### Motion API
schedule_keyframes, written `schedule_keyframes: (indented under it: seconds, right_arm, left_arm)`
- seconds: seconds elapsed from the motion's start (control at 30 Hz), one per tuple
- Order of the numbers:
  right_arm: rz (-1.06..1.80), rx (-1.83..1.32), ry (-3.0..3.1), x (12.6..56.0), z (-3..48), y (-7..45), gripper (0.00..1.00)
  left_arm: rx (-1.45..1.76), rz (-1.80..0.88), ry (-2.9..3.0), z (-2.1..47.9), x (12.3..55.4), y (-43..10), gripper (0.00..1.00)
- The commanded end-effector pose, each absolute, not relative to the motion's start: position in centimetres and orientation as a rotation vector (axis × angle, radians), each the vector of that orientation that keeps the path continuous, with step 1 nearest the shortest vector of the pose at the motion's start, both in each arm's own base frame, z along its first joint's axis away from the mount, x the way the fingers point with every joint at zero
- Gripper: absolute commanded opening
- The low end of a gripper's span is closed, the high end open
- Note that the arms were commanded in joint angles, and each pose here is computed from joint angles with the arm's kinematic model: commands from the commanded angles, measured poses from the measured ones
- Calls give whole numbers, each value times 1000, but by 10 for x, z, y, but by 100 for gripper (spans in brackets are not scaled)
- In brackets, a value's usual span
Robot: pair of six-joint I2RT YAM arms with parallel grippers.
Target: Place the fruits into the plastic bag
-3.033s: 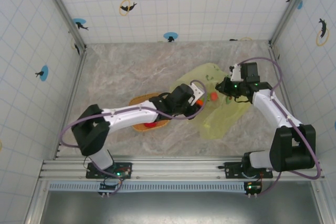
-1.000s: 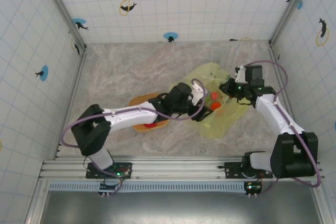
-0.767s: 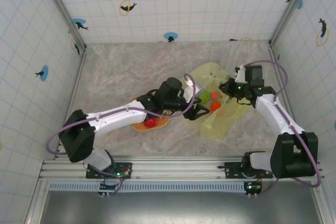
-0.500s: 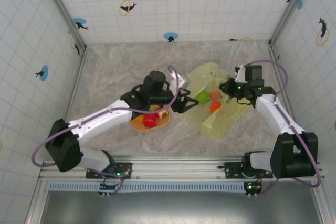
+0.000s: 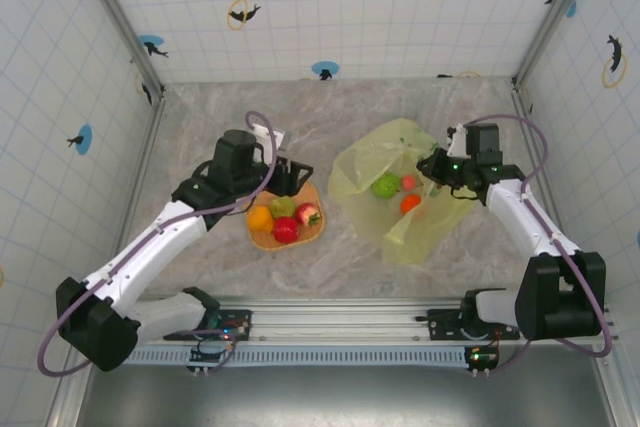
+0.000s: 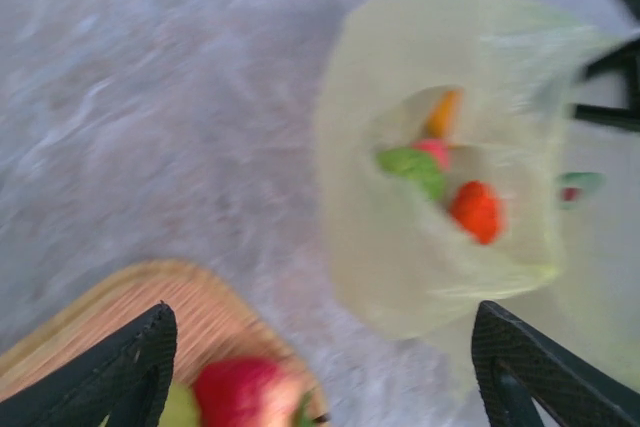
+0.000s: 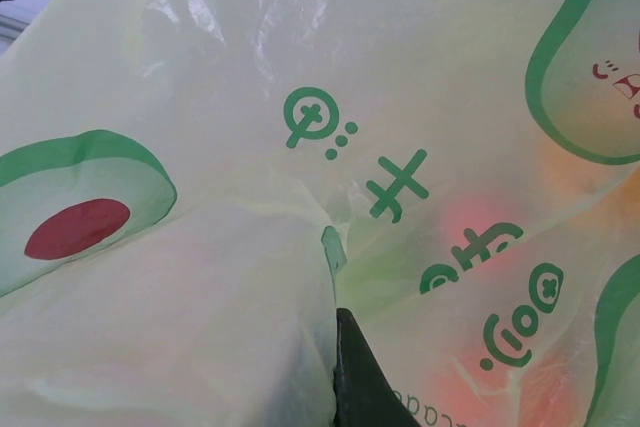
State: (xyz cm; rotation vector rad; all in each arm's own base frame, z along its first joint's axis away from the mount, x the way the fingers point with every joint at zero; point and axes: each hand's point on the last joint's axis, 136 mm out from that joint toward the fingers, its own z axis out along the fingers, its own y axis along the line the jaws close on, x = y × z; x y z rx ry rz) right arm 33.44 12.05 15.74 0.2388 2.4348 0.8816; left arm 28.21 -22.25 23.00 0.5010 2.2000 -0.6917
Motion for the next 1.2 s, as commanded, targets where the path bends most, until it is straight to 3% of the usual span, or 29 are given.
schedule_keyframes:
  seconds: [0.0,0.5,1.17]
  right_arm:
    - [870,216,2422,338,157,123,0]
    - [850,206,2427,335,153,122,0]
    - [835,206,2425,334,150,117,0]
  left_arm:
    - [365,-492,2381,194,277,-180,82]
    - [456,-310,2674,121,270,-162,86]
    - [569,-141,2824,63,291,-163,79]
